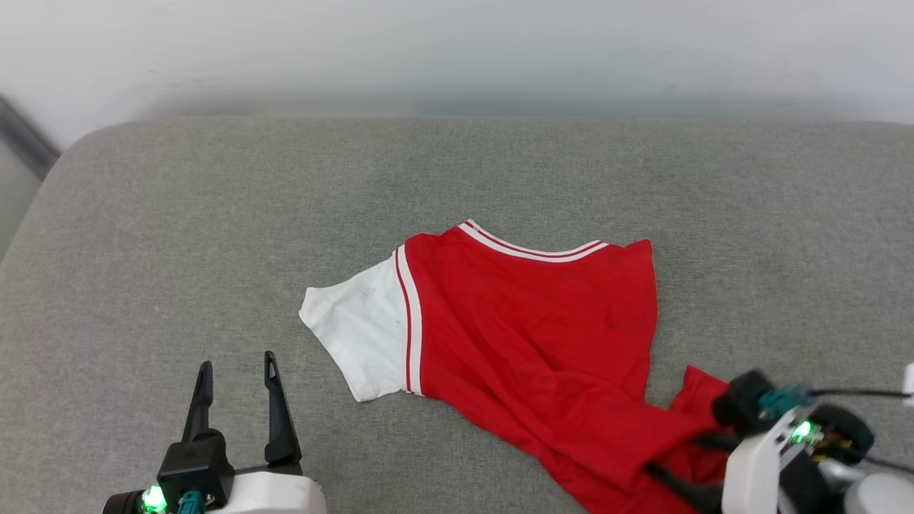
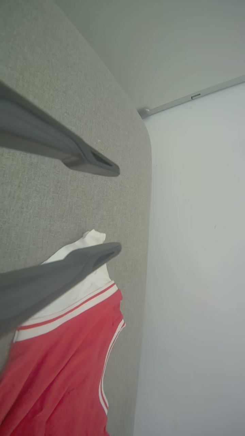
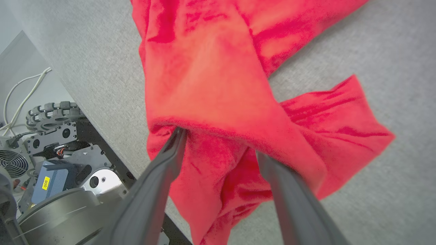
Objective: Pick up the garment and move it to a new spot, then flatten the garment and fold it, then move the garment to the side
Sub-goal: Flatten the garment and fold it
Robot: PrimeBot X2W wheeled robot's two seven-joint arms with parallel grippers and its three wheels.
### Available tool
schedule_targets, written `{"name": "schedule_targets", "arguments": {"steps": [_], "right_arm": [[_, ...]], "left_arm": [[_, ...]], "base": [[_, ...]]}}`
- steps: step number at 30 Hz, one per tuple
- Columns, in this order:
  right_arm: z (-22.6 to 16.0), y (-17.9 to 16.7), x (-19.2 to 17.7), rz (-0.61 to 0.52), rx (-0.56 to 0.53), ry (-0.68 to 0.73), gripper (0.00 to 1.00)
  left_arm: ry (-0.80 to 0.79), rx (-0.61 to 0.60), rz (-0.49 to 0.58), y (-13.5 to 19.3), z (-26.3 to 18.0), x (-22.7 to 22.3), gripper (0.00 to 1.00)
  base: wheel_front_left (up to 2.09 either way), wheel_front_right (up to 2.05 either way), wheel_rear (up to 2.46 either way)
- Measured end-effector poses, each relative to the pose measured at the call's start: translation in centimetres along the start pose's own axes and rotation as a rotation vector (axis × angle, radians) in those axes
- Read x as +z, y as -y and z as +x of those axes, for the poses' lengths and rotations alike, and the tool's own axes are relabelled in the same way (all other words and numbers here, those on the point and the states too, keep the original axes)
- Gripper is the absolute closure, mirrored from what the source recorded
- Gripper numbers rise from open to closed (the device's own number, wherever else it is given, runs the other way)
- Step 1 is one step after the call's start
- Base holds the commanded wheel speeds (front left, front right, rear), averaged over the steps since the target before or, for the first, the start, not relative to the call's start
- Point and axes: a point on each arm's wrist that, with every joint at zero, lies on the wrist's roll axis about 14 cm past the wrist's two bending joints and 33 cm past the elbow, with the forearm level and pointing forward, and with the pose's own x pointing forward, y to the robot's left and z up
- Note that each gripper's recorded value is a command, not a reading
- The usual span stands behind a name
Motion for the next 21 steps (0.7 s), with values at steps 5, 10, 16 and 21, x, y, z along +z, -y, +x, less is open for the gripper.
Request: {"name": "schedule_targets", "arguments": {"steps": [5, 10, 16, 21], "right_arm": [[-3.1, 2.8, 7.1, -0.105, -0.113, 0.206, 0.00], [-6.1, 4.6, 14.5, -0.262, -0.209, 0.346, 0.00], [-6.2, 6.7, 18.8, -0.338, -0.253, 0.308, 0.00], [-3.5, 10.3, 17.9, -0.298, -0.275, 0.082, 0.00]], "left_arm": [[-0.003, -0.006, -0.002, 0.2, -0.2, -0.1, 0.00], [-0.013, -0.009, -0.001, 0.4, 0.0, -0.4, 0.00], [-0.017, -0.009, 0.001, 0.5, 0.7, -0.6, 0.00], [-0.035, -0.002, -0.004, 0.6, 1.5, -1.3, 0.00]], "base": [[0.00, 0.00, 0.00], [0.00, 0.00, 0.00], [0.00, 0.00, 0.00], [0.00, 0.00, 0.00]]}}
